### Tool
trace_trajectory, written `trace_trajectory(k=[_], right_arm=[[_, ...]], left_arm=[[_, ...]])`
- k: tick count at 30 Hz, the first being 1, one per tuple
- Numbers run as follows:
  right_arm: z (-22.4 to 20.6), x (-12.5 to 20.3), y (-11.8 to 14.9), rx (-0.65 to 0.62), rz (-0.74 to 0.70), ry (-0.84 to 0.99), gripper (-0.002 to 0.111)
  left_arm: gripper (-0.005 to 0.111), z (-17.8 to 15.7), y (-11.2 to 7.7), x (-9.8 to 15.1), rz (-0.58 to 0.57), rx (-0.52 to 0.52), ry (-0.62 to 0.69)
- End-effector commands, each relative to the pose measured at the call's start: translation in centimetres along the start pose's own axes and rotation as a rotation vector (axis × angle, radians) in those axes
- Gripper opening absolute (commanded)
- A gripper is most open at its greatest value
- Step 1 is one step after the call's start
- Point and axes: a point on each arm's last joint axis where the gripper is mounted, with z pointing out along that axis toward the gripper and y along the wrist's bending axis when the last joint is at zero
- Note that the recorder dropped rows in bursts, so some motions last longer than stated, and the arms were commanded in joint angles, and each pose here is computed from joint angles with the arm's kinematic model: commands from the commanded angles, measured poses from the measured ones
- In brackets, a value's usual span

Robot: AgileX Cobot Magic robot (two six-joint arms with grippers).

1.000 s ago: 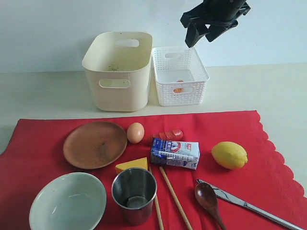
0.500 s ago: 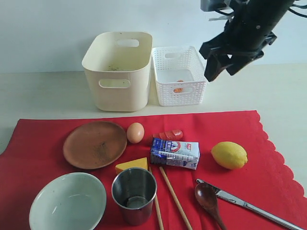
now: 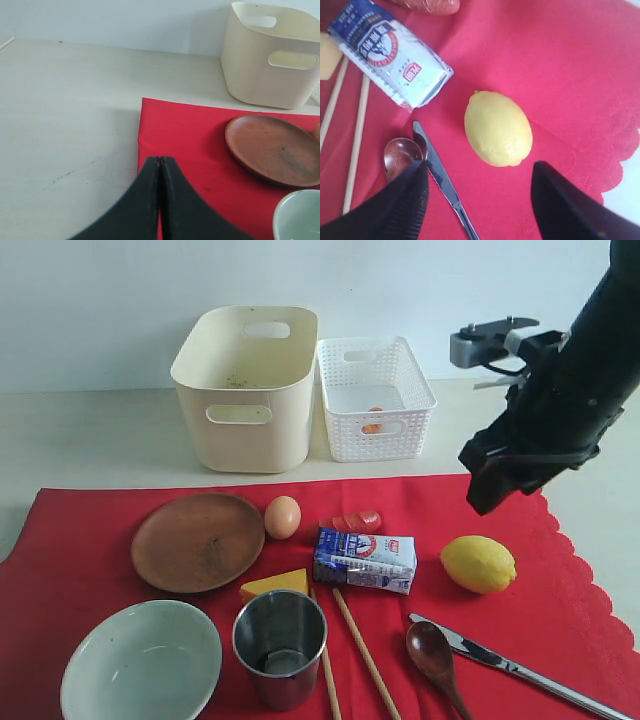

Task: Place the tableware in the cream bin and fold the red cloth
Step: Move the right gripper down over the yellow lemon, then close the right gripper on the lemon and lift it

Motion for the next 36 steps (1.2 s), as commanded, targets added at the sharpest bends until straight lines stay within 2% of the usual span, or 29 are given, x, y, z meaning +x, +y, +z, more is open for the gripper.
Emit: trace_trajectory(k=[1,4,10,27,29,31,35,36], right_arm=[[1.3,0.9,-0.2,0.022,-0.069,-0.02,0.058],[2.0,1.1,-0.3,0.034,-0.091,-0.037,0.059],[3.5,1.2,-0.6,0.031,-0.125,-0.012,0.071],[10.1,1.3,-1.8,-0.015,-0.093,0.146,0.069],[10.5,1.2,-1.9,-0.012,-0.091,0.144,0.065],[10.8,1.1,-2.0,-0.008,-0.081,0.133,0.057],[10.8,1.0,-2.1,-0.003,-0.053,0.125,0.031],[10.8,1.0,-2.1,-0.003,-0.053,0.125,0.021]], left_arm=[[0.0,0.0,0.0,0.0,0.001,0.0,-0.013],[0.0,0.0,0.0,0.0,0.001,0.0,-0.013],[0.0,0.0,0.0,0.0,0.001,0.0,-0.013],[0.0,0.0,0.0,0.0,0.001,0.0,-0.013],[0.0,0.0,0.0,0.0,0.001,0.0,-0.013],[0.0,0.0,0.0,0.0,0.001,0.0,-0.013],[0.0,0.0,0.0,0.0,0.001,0.0,-0.013],[0.0,0.0,0.0,0.0,0.001,0.0,-0.013]])
